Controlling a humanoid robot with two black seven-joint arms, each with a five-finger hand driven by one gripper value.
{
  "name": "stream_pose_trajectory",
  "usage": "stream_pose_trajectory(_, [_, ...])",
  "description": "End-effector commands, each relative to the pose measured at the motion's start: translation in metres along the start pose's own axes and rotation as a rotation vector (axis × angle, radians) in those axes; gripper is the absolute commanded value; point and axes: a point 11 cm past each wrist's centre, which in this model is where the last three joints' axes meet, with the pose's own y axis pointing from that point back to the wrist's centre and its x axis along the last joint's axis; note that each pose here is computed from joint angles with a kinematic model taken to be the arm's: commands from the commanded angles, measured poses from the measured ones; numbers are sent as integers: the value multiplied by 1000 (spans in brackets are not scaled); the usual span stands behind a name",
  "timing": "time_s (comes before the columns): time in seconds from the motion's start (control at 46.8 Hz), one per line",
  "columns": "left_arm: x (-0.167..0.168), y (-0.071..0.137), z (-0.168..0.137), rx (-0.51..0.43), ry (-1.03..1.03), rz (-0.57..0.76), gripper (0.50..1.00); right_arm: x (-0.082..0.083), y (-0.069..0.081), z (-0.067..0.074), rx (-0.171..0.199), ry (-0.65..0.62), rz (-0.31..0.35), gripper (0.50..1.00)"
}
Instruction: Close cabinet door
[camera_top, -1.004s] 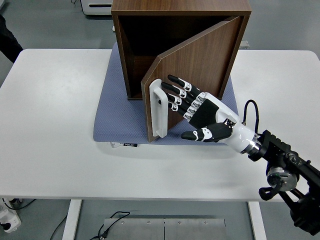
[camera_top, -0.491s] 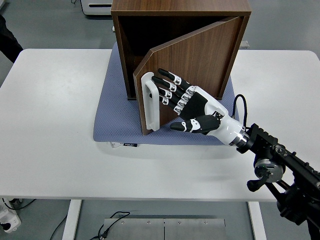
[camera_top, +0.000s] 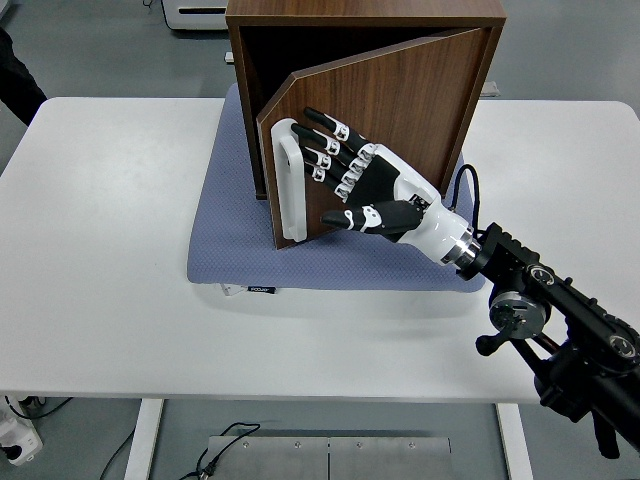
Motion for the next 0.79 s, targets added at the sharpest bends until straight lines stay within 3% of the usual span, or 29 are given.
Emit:
stream_pose_trajectory(0.0, [0, 0, 0, 0, 0, 1, 1000, 1, -1, 0, -1, 2, 10, 1000])
stream_pose_trajectory(0.235, [0, 0, 0, 0, 0, -1, 1000, 3, 0, 3, -4, 2, 30, 1000])
stream_pose_trajectory(0.513, [0, 0, 0, 0, 0, 1, 1000, 0, -12, 17, 5, -34, 75, 1000])
stream_pose_trajectory(0.769, [0, 0, 0, 0, -1, 0, 1000, 15, -13, 19, -13, -9, 136, 1000])
